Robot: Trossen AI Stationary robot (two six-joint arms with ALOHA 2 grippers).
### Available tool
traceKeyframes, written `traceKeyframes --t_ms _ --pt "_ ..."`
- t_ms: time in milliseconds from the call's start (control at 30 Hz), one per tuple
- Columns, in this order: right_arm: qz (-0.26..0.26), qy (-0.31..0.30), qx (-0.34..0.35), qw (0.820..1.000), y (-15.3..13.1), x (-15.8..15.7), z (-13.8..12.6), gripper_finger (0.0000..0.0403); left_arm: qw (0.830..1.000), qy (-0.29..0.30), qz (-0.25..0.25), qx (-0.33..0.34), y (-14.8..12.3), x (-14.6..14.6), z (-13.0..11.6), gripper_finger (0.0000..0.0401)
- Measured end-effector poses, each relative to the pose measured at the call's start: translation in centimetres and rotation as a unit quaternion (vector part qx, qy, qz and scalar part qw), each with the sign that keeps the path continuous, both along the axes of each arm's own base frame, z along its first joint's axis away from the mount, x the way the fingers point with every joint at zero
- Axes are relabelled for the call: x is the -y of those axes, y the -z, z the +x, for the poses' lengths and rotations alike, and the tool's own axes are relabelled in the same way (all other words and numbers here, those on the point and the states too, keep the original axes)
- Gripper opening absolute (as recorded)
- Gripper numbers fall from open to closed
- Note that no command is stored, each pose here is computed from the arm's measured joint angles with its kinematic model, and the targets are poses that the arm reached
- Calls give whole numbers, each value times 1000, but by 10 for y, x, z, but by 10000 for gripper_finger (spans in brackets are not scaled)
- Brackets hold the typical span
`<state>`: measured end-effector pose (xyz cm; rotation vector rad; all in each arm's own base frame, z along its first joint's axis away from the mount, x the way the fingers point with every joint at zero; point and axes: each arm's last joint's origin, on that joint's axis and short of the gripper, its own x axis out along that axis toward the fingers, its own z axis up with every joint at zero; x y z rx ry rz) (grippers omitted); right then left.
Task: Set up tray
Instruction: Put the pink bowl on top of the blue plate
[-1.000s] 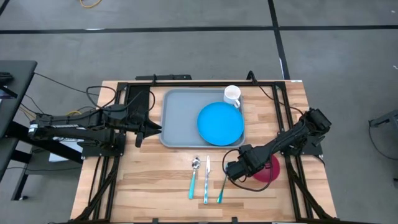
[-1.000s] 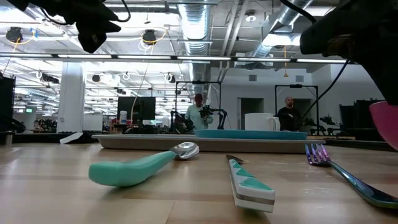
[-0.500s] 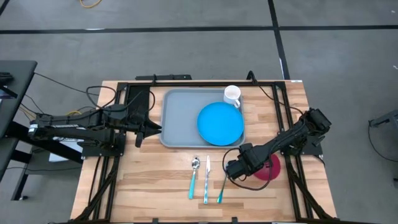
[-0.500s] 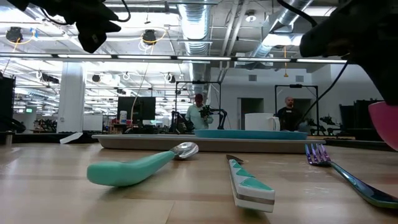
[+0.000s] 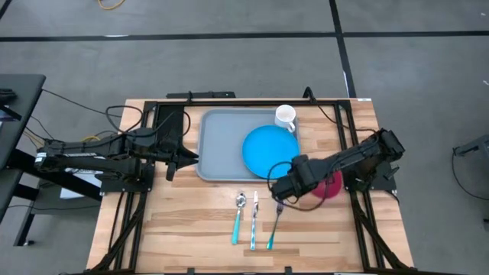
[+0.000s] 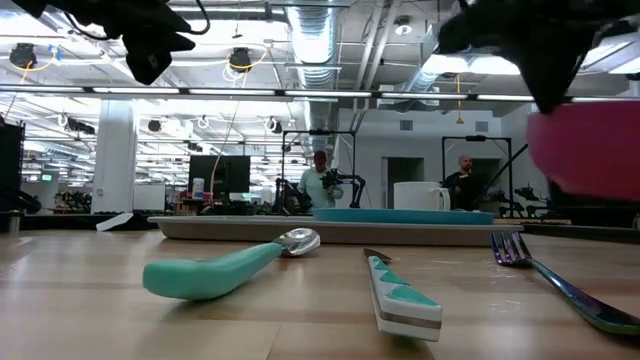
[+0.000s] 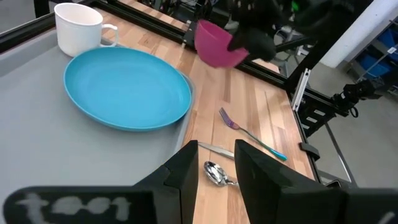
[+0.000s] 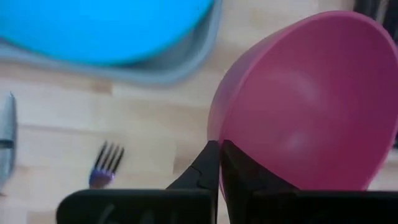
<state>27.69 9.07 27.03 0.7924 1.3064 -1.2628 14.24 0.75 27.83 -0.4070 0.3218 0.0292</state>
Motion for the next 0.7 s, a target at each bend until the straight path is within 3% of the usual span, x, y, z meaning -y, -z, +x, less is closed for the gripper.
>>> traceKeyframes --t_ms 200,700 --pt "-14 -56 41 997 -23 33 19 0 1000 0 3 4 -1 0 0 91" --pt "-11 -191 122 974 -29 125 53 0 999 -30 11 9 -2 -2 1 91"
